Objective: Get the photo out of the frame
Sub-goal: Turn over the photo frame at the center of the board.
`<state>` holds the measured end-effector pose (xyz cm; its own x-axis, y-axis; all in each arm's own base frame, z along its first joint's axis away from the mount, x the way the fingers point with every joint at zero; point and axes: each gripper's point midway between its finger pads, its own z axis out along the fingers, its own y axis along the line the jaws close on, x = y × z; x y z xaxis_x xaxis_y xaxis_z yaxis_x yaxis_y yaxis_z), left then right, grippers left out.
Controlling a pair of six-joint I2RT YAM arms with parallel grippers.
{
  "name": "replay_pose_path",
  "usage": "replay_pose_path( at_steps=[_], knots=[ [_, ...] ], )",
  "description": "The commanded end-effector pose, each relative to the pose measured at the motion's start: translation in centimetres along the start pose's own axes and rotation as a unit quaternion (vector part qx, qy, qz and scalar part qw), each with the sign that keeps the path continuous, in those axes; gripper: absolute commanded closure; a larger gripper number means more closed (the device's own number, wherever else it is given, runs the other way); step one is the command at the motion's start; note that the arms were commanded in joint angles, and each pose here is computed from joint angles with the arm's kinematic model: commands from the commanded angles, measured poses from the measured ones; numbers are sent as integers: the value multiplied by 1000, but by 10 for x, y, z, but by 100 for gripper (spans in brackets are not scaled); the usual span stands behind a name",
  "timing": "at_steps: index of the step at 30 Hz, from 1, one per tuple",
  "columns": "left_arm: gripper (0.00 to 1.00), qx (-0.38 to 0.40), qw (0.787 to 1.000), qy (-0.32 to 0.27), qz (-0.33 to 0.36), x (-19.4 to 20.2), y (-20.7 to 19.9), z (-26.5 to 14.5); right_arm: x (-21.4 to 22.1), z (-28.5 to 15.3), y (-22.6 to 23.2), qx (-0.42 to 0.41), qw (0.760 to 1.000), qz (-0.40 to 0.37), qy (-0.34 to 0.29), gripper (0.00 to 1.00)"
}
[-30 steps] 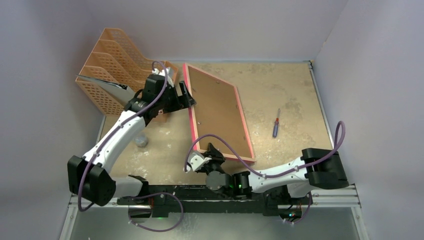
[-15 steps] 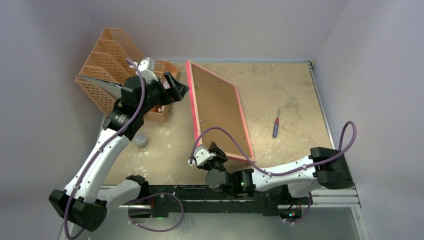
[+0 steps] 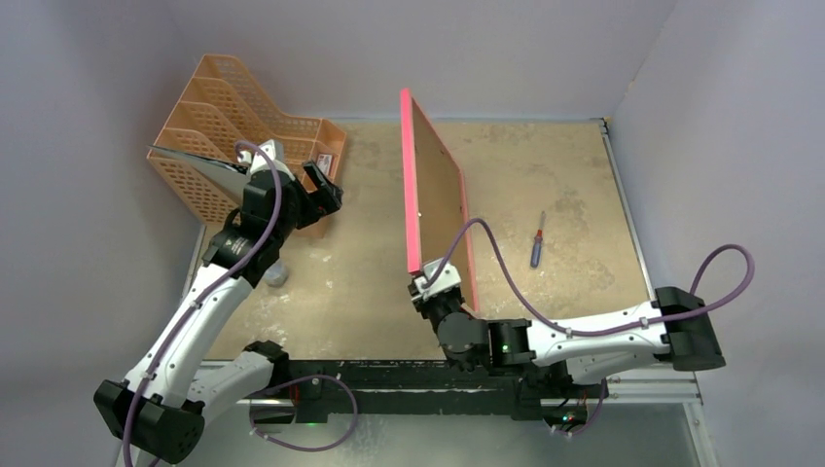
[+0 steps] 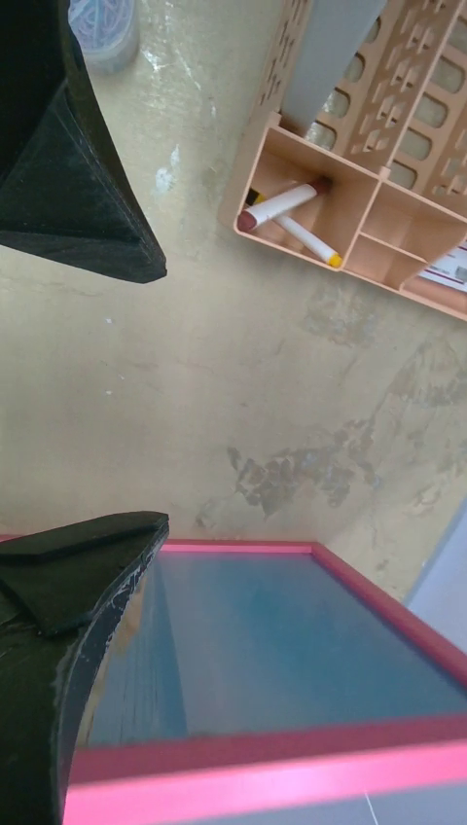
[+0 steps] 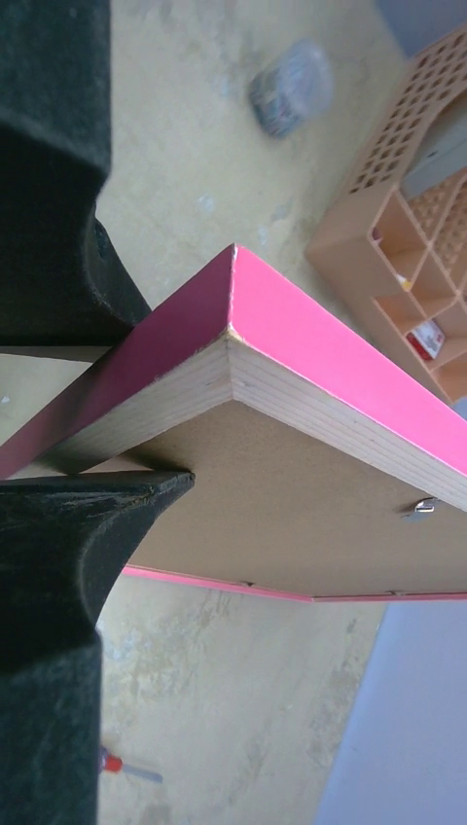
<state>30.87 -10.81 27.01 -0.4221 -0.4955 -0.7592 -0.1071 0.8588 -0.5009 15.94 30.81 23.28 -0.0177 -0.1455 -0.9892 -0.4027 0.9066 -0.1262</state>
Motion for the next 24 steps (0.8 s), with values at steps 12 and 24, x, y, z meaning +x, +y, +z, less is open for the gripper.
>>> replay_pose_path(
  at_steps=[12,24],
  knots=[
    [13,27,994,101,21,67,8,35,-28,-18,4,-62,926,371,-35,100],
    [14,37,985,165,35,114,22,46,8,-14,2,-11,899,436,26,100]
  ],
)
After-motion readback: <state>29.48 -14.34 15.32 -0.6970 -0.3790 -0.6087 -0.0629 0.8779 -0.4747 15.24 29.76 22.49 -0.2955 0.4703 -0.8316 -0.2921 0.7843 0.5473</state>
